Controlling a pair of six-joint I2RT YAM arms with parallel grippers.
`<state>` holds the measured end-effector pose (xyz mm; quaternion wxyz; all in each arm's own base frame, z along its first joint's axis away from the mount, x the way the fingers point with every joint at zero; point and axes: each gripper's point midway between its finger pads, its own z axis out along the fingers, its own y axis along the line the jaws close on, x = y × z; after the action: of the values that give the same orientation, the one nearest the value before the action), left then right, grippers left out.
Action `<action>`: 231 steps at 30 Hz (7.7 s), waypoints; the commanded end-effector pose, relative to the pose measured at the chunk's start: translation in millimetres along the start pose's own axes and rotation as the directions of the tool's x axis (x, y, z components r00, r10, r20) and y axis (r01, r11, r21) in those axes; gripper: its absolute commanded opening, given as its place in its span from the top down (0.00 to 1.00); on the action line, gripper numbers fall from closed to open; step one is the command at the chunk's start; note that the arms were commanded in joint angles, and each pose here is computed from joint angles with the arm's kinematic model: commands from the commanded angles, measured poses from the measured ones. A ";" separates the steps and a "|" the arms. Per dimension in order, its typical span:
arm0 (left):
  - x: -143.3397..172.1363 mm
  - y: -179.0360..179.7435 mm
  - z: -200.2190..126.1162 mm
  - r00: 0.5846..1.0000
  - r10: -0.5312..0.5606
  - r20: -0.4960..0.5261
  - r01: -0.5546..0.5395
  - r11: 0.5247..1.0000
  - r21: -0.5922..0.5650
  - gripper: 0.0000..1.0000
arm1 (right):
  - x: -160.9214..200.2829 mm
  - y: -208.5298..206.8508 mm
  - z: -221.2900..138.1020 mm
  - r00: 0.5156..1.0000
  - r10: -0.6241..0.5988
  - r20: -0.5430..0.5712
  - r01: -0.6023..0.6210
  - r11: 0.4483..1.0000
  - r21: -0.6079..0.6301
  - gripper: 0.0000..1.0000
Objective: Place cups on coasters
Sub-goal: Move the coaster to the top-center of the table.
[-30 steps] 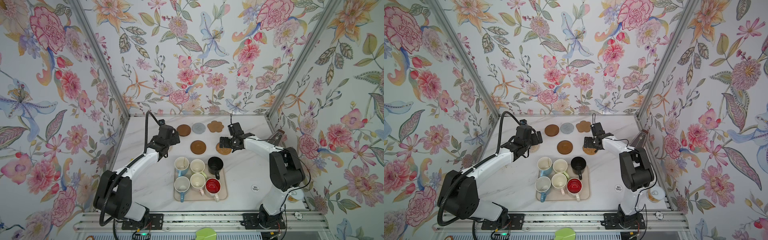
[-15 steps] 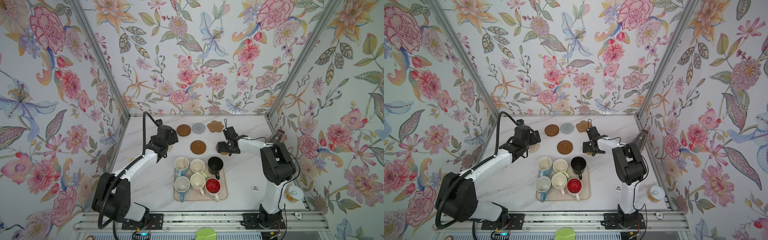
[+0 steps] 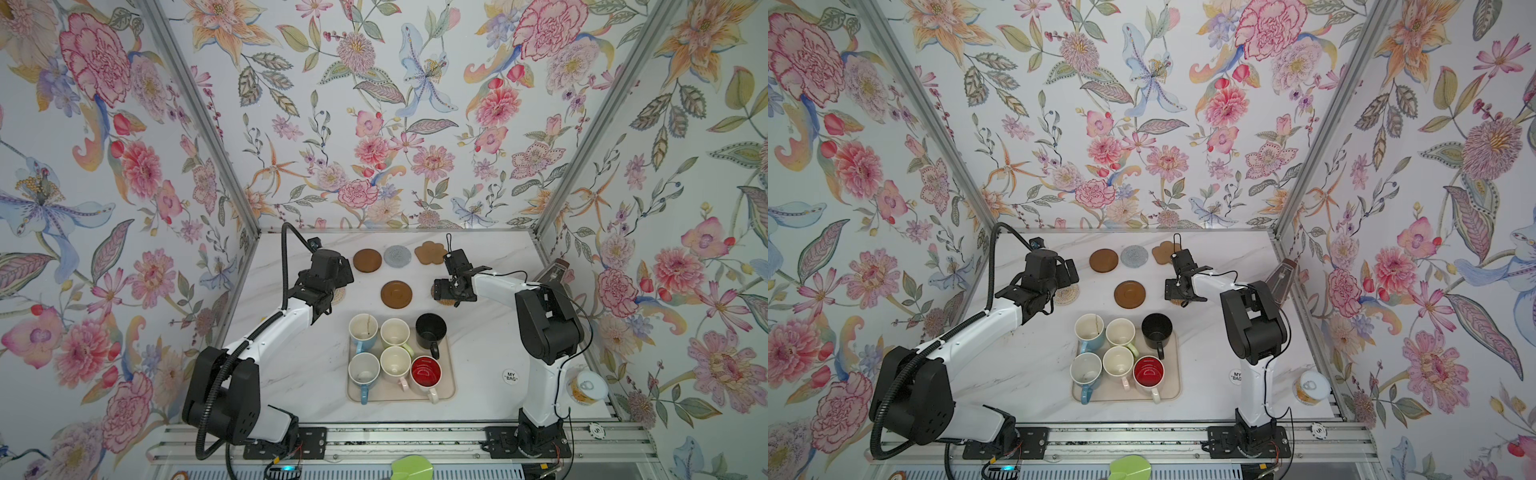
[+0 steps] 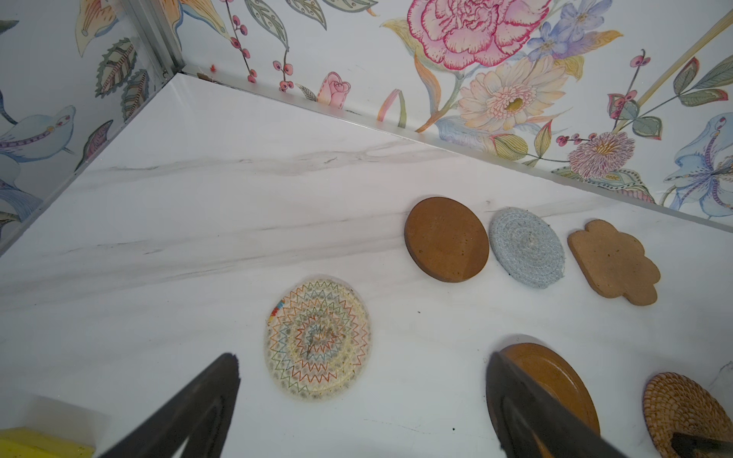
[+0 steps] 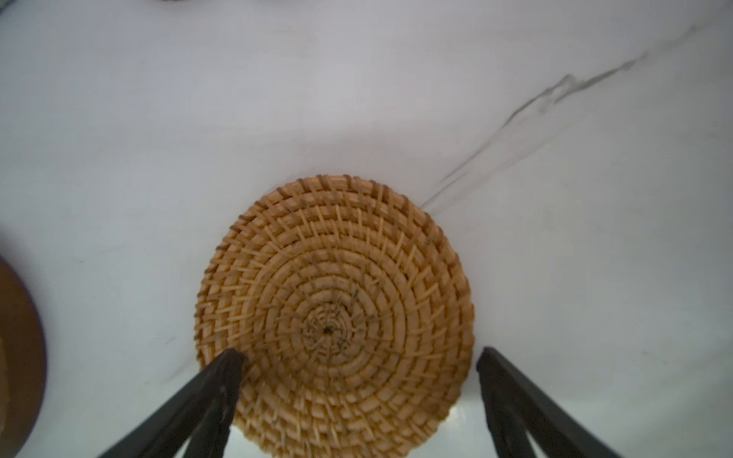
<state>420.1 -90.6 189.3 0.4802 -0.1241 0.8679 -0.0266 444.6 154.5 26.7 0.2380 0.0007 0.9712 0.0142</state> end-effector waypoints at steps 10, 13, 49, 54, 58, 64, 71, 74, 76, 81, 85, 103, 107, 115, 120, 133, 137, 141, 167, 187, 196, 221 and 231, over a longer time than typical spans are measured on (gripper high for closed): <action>12.7 23.5 0.6 0.999 -0.029 -0.046 0.025 0.997 -0.079 0.01 | -19.9 -10.5 8.6 1.000 0.003 0.026 -0.003 1.000 0.023 0.07; 17.8 27.3 4.4 0.997 -0.039 -0.065 0.033 0.995 -0.090 0.01 | -25.7 -8.4 2.4 0.999 0.001 0.043 -0.001 1.000 0.011 0.07; 15.1 32.9 8.6 0.991 -0.115 -0.067 0.111 0.992 -0.068 0.01 | -80.1 -1.0 -12.9 0.991 -0.019 0.133 0.018 1.000 0.008 0.08; 13.7 32.6 8.6 0.991 -0.122 -0.060 0.118 0.991 -0.061 0.01 | -64.2 3.4 -32.5 0.993 -0.024 0.119 0.025 1.000 -0.008 0.08; 14.5 32.9 8.9 0.991 -0.121 -0.063 0.117 0.991 -0.059 0.01 | -40.2 0.7 -28.3 0.997 -0.022 0.074 0.022 1.000 0.001 0.08; 14.2 34.1 7.5 0.991 -0.121 -0.063 0.118 0.991 -0.059 0.01 | -22.2 1.7 -16.1 0.999 -0.019 0.033 0.019 1.000 -0.007 0.10; 14.3 36.5 4.3 0.990 -0.131 -0.056 0.128 0.990 -0.059 0.01 | -16.2 5.2 0.3 1.000 -0.023 0.002 0.023 1.000 -0.016 0.12; 14.4 37.5 3.4 0.989 -0.135 -0.055 0.132 0.989 -0.061 0.01 | -13.3 6.0 8.8 1.000 -0.023 -0.009 0.023 1.000 -0.017 0.12; 13.0 37.7 2.5 0.989 -0.136 -0.052 0.133 0.989 -0.061 0.01 | -12.7 5.4 13.0 1.000 -0.022 -0.014 0.022 1.000 -0.013 0.12; 10.5 36.8 2.6 0.989 -0.139 -0.050 0.137 0.989 -0.056 0.01 | -16.0 5.5 23.6 1.000 -0.016 -0.011 0.015 1.000 -0.019 0.13; 8.4 36.1 2.4 0.989 -0.143 -0.050 0.140 0.989 -0.056 0.01 | -21.5 7.8 31.4 1.000 -0.012 -0.009 0.011 1.000 -0.026 0.13; 16.2 44.6 -1.0 0.985 -0.166 -0.051 0.161 0.984 -0.082 0.01 | -65.7 29.9 -29.6 0.990 -0.059 0.129 0.069 0.995 -0.076 0.12; 20.2 46.9 -3.1 0.983 -0.172 -0.058 0.167 0.982 -0.087 0.01 | -61.6 58.6 -39.3 0.986 -0.099 0.136 0.116 0.985 -0.125 0.12; 23.1 51.4 -6.2 0.981 -0.185 -0.058 0.179 0.979 -0.098 0.01 | -49.5 107.6 -39.5 0.967 -0.216 0.134 0.235 0.960 -0.153 0.12; 24.7 51.9 -6.7 0.979 -0.194 -0.059 0.188 0.978 -0.096 0.01 | -40.5 131.2 -36.0 0.954 -0.273 0.120 0.289 0.946 -0.146 0.12; 25.8 52.5 -8.3 0.978 -0.199 -0.057 0.194 0.977 -0.090 0.01 | -16.3 159.8 -18.3 0.916 -0.392 0.082 0.400 0.910 -0.113 0.12; 25.2 53.6 -8.1 0.978 -0.203 -0.053 0.197 0.976 -0.090 0.01 | -10.6 158.8 -9.4 0.902 -0.427 0.060 0.431 0.898 -0.083 0.12; 25.4 53.8 -7.6 0.978 -0.203 -0.055 0.198 0.976 -0.090 0.01 | -9.6 154.1 -1.8 0.893 -0.447 0.047 0.449 0.892 -0.049 0.12; 22.3 57.6 -7.9 0.978 -0.201 -0.055 0.195 0.976 -0.098 0.01 | -52.5 112.3 24.9 0.922 -0.384 0.050 0.383 0.923 0.025 0.12; 59.0 39.3 41.4 0.941 -0.101 -0.323 0.075 0.993 -0.091 0.01 | -145.2 56.0 -150.1 0.913 0.112 0.393 0.043 0.931 -0.363 0.01; 85.7 35.1 74.6 0.887 -0.076 -0.456 0.027 0.993 -0.112 0.03 | -137.7 9.9 -154.5 0.894 0.221 0.390 -0.054 0.917 -0.395 0.01; 124.5 46.0 117.4 0.837 -0.052 -0.545 -0.048 0.985 -0.168 0.07 | -129.7 -8.8 -142.8 0.900 0.247 0.361 -0.095 0.916 -0.390 0.01; 133.4 35.2 120.6 0.823 -0.076 -0.562 0.001 0.991 -0.133 0.10 | -129.5 -12.6 -140.3 0.899 0.255 0.356 -0.106 0.915 -0.389 0.01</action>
<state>452.2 -75.7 22.7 0.2139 -0.1570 0.9641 -0.0034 497.4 138.8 200.8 0.4161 0.0479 0.8844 0.2060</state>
